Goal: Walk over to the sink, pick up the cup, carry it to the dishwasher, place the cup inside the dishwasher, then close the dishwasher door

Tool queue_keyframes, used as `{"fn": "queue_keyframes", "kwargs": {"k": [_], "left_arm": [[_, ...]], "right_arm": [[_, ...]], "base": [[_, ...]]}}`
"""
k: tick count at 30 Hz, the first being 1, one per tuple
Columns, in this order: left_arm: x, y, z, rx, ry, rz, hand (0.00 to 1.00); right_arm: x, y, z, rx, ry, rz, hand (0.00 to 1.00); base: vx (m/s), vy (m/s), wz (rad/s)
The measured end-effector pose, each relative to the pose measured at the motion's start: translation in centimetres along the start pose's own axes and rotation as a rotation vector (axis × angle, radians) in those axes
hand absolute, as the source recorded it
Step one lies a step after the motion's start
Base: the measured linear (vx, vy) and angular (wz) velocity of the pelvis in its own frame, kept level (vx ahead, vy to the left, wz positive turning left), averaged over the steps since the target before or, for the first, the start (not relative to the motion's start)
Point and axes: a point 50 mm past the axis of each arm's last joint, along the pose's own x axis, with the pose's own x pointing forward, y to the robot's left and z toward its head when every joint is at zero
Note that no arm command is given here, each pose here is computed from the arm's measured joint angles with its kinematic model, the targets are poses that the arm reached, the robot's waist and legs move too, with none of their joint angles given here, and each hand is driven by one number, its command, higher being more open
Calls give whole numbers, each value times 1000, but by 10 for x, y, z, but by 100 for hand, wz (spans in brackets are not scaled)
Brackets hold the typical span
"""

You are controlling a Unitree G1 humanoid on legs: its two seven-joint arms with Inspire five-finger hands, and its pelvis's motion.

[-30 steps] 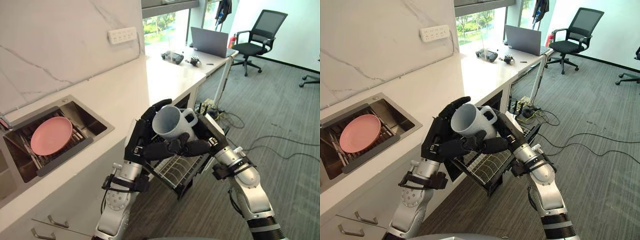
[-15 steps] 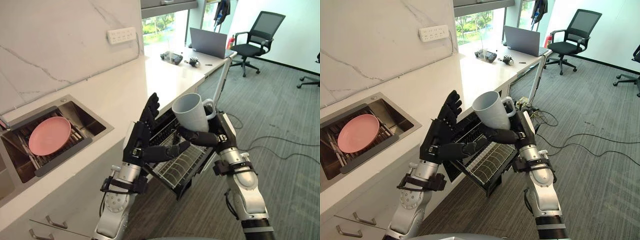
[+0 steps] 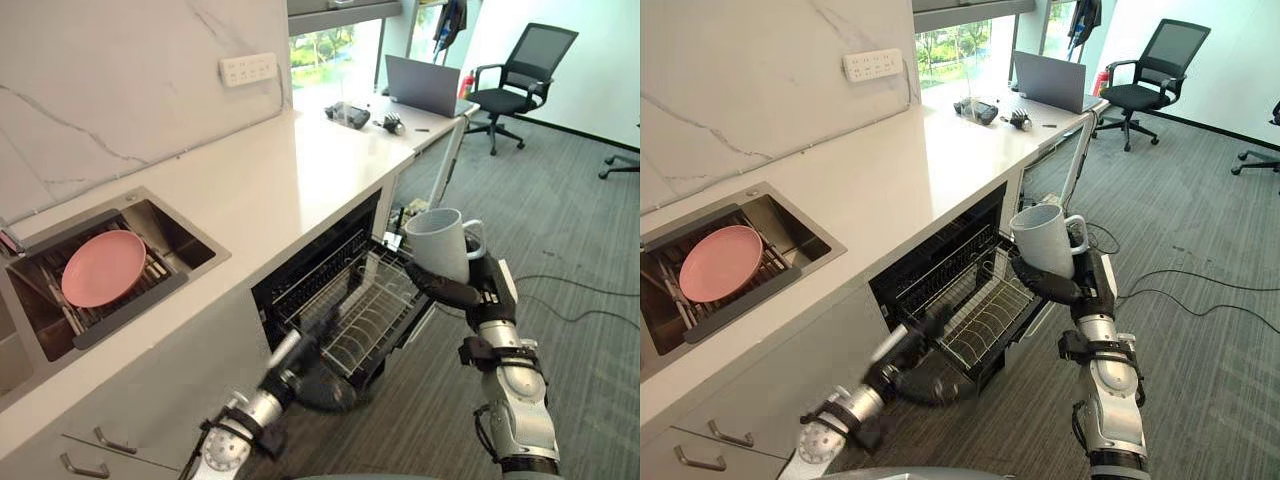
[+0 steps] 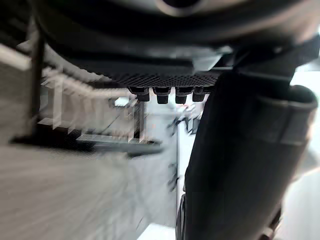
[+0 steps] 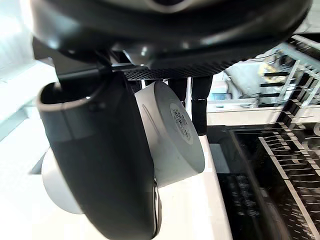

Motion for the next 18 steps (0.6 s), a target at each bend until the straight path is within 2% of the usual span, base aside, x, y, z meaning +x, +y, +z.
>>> {"fn": "queue_keyframes", "kwargs": {"k": [2,5,9,13,18], "left_arm": [[-7,-2,-41,-94,181,41,100],[-28,12,-67,-119,293,182,100],[-52,39,-80,-151,325,416,100],[-77,55,-98,-213,368,623,100],[-90,54,-110,-225,425,698,100]], "right_arm": [[0,-5,-20,-10,104,-8,0],[-1,-9,-44,-14,256,1,0],[-7,-16,-71,-16,425,2,0],[12,-15,-81,-44,511,21,0],[38,-27,-72,-87,543,-11,0]], "base": [[9,-16,20],[14,-18,29],[14,-5,40],[-2,23,45],[-11,37,47]]}}
